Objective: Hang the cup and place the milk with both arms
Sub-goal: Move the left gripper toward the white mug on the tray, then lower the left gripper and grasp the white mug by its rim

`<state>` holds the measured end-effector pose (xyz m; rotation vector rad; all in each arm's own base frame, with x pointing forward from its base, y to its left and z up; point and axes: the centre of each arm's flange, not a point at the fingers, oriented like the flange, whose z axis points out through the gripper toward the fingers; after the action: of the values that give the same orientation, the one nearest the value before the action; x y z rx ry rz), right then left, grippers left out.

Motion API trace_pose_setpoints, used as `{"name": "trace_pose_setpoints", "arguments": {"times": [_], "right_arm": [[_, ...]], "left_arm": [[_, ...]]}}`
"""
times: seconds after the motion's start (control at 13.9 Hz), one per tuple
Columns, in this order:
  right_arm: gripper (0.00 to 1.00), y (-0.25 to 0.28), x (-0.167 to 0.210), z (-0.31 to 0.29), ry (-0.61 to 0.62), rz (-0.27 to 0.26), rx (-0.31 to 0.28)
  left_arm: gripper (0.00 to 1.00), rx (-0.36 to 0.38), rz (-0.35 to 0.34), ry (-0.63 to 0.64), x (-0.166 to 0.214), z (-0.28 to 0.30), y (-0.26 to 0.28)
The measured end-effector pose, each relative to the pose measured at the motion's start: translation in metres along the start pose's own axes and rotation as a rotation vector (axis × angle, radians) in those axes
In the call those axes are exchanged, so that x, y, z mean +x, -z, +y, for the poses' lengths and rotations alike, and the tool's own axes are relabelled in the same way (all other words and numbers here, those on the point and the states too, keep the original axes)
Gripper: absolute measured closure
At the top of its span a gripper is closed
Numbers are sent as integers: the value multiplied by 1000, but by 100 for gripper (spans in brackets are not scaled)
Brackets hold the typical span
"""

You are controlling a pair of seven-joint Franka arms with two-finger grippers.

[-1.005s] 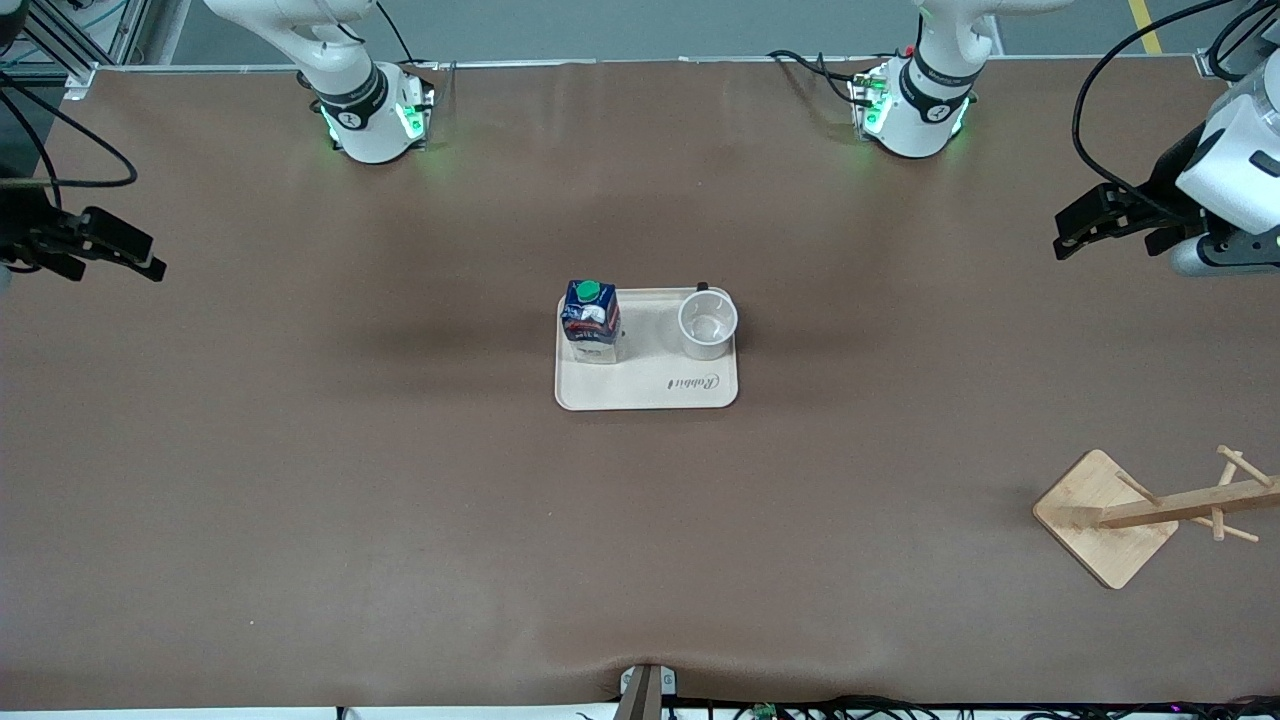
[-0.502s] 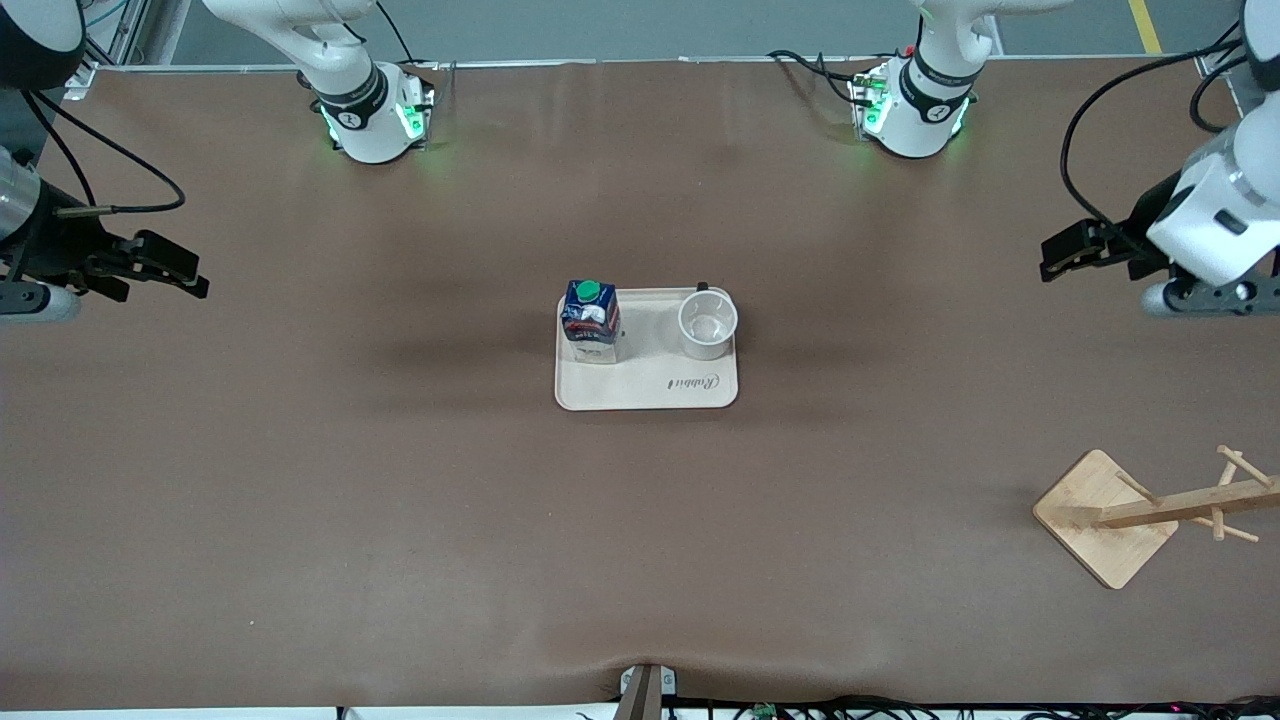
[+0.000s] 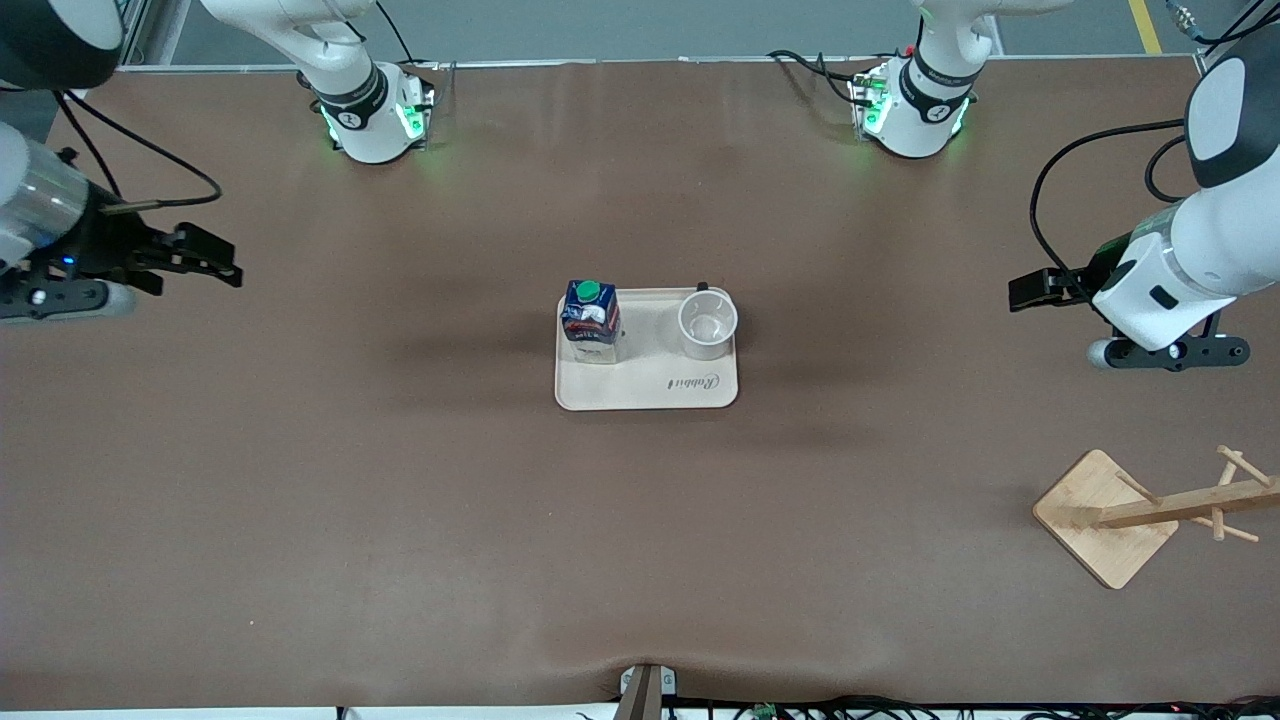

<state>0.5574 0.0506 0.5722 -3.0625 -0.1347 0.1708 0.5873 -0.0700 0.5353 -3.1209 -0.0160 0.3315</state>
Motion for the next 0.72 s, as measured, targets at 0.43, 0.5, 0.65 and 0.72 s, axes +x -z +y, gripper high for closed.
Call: {"name": "trace_pose_setpoints", "arguments": {"times": [0.43,0.5,0.65,0.72], "right_arm": [[0,-22,6,0,-2,-85,-2],[0,-21,6,1,-2,-84,-2],[0,-21,6,2,-4,-82,-4],[0,-21,7,5,-10,-80,-5]], "left_arm": [[0,18,38,164,-9,126,-65],[0,21,43,194,-14,151,-83],[0,30,43,256,-24,194,-118],[0,34,43,278,-28,212,-135]]}}
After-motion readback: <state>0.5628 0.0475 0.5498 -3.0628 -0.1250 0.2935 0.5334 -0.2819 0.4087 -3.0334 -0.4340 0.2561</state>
